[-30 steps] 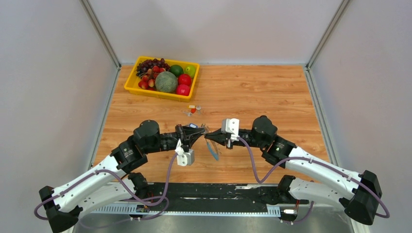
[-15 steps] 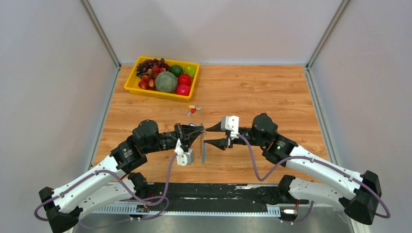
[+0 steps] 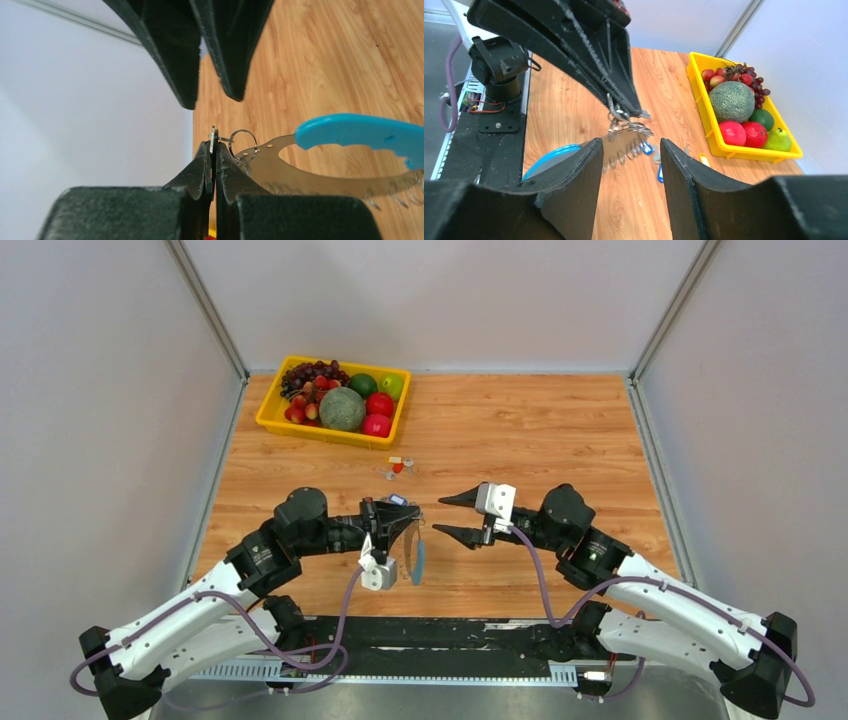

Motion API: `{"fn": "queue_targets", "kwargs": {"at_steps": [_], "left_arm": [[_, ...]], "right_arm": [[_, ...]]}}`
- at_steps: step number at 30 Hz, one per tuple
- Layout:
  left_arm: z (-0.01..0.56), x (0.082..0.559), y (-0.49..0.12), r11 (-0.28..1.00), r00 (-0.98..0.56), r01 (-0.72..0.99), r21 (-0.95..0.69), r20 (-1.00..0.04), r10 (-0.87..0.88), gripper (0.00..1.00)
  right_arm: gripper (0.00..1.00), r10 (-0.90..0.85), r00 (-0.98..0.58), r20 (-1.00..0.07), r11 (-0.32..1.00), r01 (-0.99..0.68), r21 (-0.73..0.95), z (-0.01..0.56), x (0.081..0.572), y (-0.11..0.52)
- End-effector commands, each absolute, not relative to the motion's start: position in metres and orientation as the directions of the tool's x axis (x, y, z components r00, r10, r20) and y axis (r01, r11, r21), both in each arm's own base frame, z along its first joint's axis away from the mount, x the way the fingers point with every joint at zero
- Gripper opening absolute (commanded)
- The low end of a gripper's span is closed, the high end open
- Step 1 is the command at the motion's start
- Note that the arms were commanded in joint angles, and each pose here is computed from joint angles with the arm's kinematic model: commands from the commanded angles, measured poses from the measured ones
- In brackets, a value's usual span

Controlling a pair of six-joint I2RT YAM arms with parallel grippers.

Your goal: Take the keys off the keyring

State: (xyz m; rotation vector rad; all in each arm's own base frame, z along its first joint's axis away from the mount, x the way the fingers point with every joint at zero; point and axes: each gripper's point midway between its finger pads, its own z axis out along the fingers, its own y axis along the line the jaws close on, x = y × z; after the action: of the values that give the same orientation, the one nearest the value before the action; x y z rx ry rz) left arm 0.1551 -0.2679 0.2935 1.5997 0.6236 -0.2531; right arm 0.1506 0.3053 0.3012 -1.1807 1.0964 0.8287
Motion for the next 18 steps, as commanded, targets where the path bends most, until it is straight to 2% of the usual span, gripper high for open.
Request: {"fn": "queue_targets", "kwargs": {"at_steps": [1,9,18], "left_arm": [[0.304,0.139,-0.271,-0.104,0.877,0.468,0.878,-0.447,0.174,0.00],[0.313,0.131,-0.261,-0.106,0.890,0.445,0.889,-0.425,0.168,0.00],[0.326,0.136,-0.239,0.105,0.791,0.564,0.819,-0.573,0.216,0.00]], "right_arm": [[0.52,-0.004,0.316,-0.949,0.287,-0.909,-0.303,0.322,0.155,0.295],[0.54,-0.006,0.290,-0.957,0.410,-0.872,-0.267,0.332,0.174,0.286],[0.57,0.050,0.282,-0.958,0.438,-0.868,-0.233,0.352,0.172,0.280]]}}
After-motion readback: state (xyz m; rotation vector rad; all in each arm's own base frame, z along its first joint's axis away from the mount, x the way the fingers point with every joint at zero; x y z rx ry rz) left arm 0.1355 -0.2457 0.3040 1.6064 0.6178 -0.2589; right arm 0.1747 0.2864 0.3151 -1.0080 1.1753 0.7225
